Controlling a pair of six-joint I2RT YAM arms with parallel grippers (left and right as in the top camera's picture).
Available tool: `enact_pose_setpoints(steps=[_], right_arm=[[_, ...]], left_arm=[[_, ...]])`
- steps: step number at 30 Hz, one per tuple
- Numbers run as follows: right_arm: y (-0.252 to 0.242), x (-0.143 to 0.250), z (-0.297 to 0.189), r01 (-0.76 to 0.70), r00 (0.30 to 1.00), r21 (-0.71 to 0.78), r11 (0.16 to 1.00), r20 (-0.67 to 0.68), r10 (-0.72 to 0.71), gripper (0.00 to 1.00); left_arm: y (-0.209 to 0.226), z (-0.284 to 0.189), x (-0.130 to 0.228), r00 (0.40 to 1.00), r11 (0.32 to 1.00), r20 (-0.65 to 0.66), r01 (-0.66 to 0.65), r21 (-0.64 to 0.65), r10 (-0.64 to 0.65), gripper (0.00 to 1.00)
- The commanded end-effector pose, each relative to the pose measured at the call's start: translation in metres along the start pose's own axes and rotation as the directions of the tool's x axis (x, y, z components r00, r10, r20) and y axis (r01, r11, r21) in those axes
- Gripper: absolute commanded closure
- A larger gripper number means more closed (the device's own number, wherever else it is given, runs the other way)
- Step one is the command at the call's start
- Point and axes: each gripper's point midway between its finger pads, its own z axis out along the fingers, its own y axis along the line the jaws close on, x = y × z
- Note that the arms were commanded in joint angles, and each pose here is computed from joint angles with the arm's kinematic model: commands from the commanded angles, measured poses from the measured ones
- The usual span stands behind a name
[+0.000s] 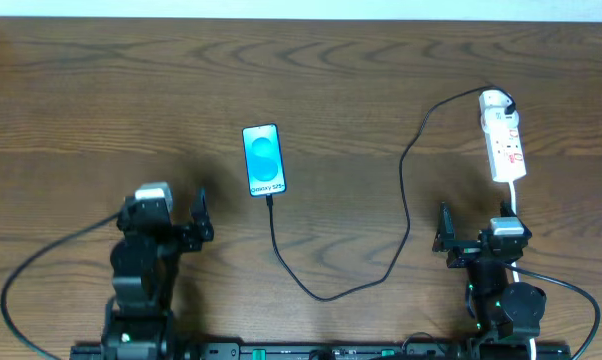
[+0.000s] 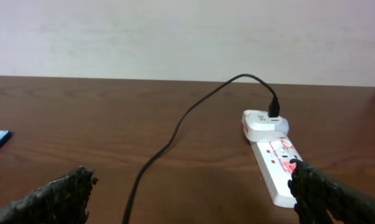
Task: Plug charger to phone and switch on socket
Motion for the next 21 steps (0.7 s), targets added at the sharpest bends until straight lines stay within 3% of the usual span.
enact_pose_setpoints(steps=[1,13,21], right_arm=[[0.003,0.0,0.0,-0.01,1.0,-0.011,1.0,0.0,0.01,0.01],[0.003,0.0,0.0,-0.01,1.0,-0.01,1.0,0.0,0.01,0.01],[0.003,0.0,0.0,-0.01,1.0,-0.011,1.0,0.0,0.01,0.01]], left_arm=[[0.009,-0.006,0.011,0.998,0.999,0.053,-0.01,-0.031,0.012,0.08],[0.014,-0.004,0.048,0.996,1.0,0.09,-0.008,-0.028,0.011,0.08],[0.011,-0.013,0.025,0.98,0.999,0.194,-0.035,-0.022,0.038,0.08]])
